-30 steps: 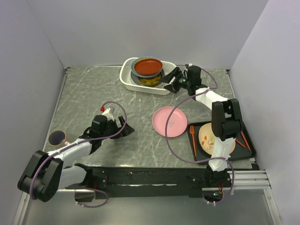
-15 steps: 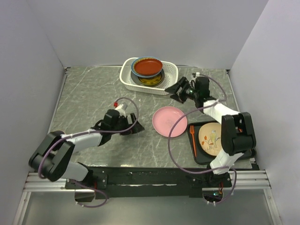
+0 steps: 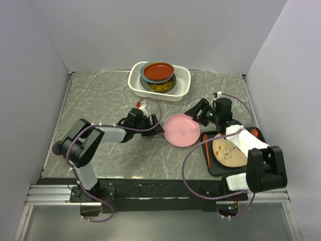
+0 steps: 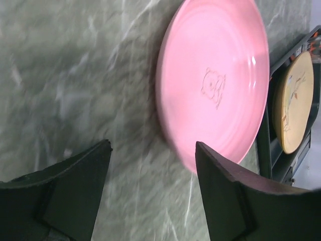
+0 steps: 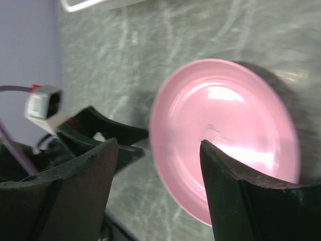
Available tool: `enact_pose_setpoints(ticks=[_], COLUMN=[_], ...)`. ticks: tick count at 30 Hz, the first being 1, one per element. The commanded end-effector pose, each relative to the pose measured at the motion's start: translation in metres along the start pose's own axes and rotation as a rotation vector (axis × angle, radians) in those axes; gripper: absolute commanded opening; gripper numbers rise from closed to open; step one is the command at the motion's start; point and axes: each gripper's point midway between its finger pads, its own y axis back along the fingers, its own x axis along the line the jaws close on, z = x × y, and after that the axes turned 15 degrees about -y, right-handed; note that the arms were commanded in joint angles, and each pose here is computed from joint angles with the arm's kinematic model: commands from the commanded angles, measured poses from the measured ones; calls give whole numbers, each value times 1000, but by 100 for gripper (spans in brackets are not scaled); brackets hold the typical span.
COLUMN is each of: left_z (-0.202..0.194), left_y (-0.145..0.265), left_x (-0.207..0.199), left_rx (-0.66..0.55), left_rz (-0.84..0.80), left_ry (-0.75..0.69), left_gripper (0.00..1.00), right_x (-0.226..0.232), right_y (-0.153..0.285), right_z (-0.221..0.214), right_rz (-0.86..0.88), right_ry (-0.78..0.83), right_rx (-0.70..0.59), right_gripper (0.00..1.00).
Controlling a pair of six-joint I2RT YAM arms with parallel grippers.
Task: Place the plates into the plastic bin on the countertop
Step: Pick up the plate at the center of the board.
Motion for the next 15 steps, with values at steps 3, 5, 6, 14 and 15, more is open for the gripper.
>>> enact_pose_setpoints(ticks=[3,5,6,14,15], left_z=[11,9,9,11,14], left_y=[-17,-18,-17,-3,1], left_x=[-10,-9,-9,-9,-11], left_rx=[-22,-18,-18,-29,-39], left_rz=[-41,-39,-37,-13,-17], left_ry=[-10,-7,-8,-20,-23], left_gripper=[73,73,73,77,77], right_x=[-45,-58,-62,-101,-104], right_y=[17,15,14,-8,-10], right_z=[26,30,30,19,18], right_rz=[-174,-234,-254,-342,-349], right_ry=[58,64,65,37,37], right_rx=[-150,-160,-157,-83,-75], right_gripper=[73,73,72,70,70])
